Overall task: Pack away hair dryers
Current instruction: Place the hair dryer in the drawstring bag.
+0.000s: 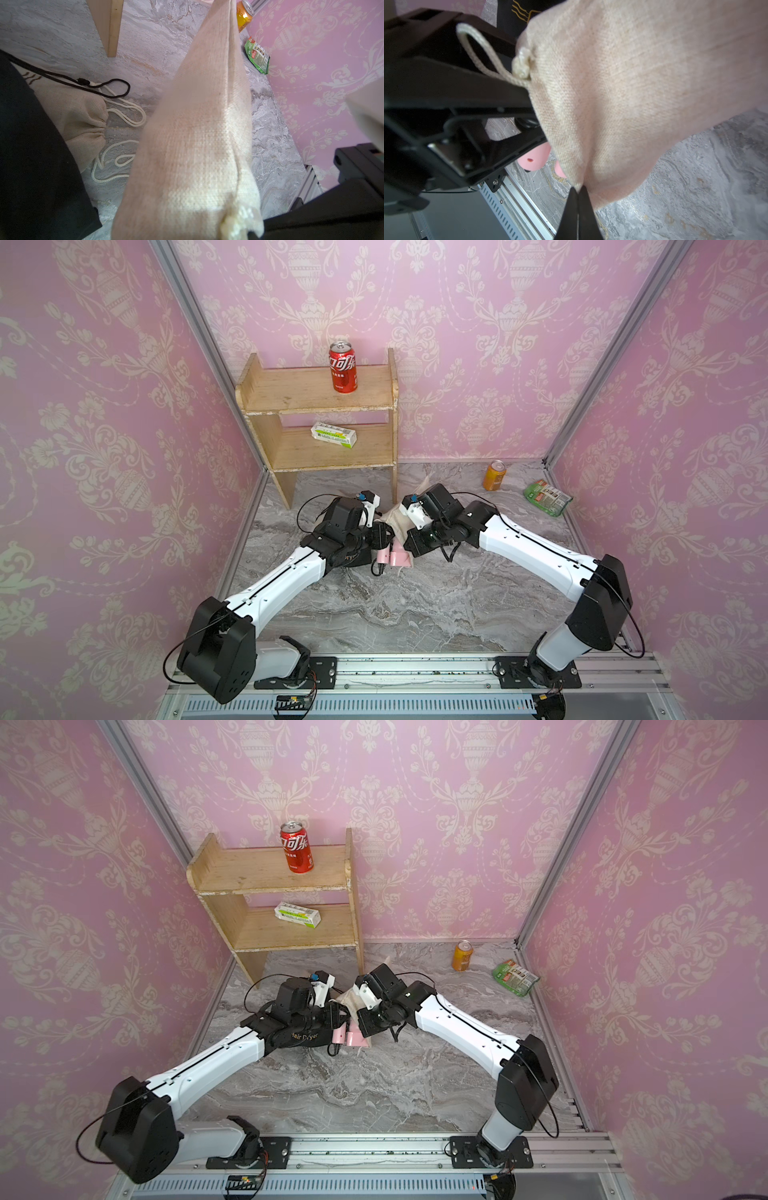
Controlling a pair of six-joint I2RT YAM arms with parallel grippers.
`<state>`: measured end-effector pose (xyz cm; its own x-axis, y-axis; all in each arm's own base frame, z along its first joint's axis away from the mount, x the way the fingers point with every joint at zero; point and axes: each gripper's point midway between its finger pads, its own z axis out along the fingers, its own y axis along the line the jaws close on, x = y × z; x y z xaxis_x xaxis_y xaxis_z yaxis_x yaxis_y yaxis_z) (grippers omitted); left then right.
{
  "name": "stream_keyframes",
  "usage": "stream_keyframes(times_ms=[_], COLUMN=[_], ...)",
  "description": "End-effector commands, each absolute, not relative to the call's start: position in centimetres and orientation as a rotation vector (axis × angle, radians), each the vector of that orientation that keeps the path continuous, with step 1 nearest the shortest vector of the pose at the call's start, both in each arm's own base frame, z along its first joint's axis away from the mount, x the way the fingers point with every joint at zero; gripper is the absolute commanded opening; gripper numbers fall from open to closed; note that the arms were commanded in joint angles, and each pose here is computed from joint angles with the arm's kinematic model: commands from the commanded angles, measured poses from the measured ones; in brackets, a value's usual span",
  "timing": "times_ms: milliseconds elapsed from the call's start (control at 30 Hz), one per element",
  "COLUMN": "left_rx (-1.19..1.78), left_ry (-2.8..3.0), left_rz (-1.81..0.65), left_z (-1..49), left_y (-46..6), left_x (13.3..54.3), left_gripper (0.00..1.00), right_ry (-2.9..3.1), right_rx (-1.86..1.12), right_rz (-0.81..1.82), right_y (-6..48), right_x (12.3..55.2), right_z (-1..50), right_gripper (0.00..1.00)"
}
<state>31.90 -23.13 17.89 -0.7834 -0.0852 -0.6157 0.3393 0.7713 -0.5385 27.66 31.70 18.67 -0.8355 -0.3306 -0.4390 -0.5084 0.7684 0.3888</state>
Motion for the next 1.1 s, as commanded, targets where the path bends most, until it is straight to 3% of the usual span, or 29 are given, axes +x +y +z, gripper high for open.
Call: stream_keyframes(times_ms=[0,300,667,1067], left_rx=[0.239,0.295,0.246,0.418], left_ry=[2.232,2.153,2.147,2.243], left_rz=[-0.834,-0.793,-0.880,-1.091], left_z=[20.6,23.9,21.9,18.7], left_y=[-23.5,-23.2,-25.0,-27.3], left_x=[33.1,33.4,35.2,31.0], left_gripper=[0.24,0.24,0.24,0.24], right_ry=[2.631,2.657,2.647,2.622], right_rx=[-0.611,-0.623,-0.592,-0.474], right_rz=[0.705,0.652,0.844,0.609], right_y=[31.6,30.8,32.9,29.5], right_x=[27.6,27.3,26.8,31.1], right_z=[19.5,18.5,20.7,20.8], right_gripper=[0.00,0.00,0.00,0.00])
